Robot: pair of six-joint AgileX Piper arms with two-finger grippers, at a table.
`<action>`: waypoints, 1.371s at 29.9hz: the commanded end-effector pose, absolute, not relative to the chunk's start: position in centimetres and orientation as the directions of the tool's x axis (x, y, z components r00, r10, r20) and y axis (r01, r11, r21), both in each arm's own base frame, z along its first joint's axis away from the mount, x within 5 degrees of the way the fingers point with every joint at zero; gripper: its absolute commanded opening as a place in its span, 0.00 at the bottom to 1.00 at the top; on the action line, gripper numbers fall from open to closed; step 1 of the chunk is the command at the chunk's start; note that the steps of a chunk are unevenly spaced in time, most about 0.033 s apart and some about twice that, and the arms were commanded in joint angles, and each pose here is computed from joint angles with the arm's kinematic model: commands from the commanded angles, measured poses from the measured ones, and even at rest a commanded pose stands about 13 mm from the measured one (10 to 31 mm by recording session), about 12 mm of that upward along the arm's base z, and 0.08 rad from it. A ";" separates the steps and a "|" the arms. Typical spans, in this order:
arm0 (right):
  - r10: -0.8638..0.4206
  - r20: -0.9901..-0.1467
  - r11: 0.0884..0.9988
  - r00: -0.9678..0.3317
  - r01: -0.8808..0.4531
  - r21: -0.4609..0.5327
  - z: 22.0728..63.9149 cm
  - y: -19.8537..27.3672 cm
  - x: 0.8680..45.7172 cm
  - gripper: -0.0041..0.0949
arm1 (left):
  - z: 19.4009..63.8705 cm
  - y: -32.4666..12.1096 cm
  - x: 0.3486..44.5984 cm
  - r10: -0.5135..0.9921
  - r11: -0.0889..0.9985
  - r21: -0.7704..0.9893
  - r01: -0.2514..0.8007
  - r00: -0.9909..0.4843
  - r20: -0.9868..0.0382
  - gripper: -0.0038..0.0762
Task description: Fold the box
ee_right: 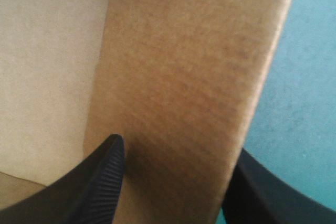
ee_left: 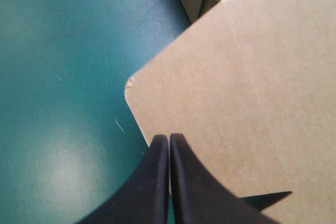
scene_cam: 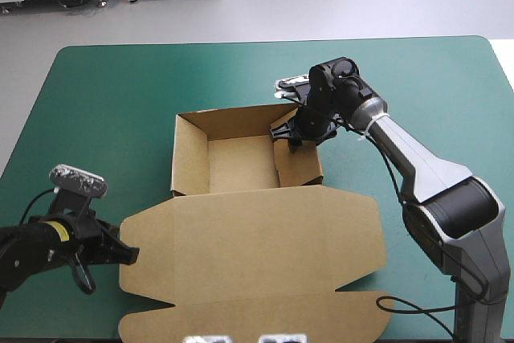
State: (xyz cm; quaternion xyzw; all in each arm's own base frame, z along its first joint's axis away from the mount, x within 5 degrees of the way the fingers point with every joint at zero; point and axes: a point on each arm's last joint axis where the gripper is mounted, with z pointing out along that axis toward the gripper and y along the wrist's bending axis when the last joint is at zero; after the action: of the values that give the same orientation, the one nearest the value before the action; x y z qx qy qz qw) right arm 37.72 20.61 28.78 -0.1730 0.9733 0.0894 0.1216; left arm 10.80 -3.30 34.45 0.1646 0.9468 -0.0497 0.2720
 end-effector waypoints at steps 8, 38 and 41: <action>-0.321 -0.287 0.912 -0.903 -0.376 0.162 29.8 20.6 37.5 0.03 | 30.9 -2.6 7.8 0.248 0.947 -0.022 0.321 -0.773 -0.584 0.04; 0.261 -0.513 0.958 -0.818 0.285 0.033 39.1 -8.8 36.8 0.02 | 30.0 -2.6 7.6 0.250 0.947 -0.024 0.320 -0.783 -0.569 0.04; 0.292 -0.510 0.944 -0.809 0.330 0.018 39.0 -11.4 36.0 0.02 | 30.0 -2.6 7.6 0.250 0.947 -0.024 0.320 -0.783 -0.569 0.04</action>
State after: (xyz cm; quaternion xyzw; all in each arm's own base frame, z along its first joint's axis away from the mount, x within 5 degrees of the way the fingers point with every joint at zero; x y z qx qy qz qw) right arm 38.16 -9.62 36.05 0.1500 0.9619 -0.0264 0.2270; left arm 7.25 -2.37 29.10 0.1553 0.9505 -0.0512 0.2641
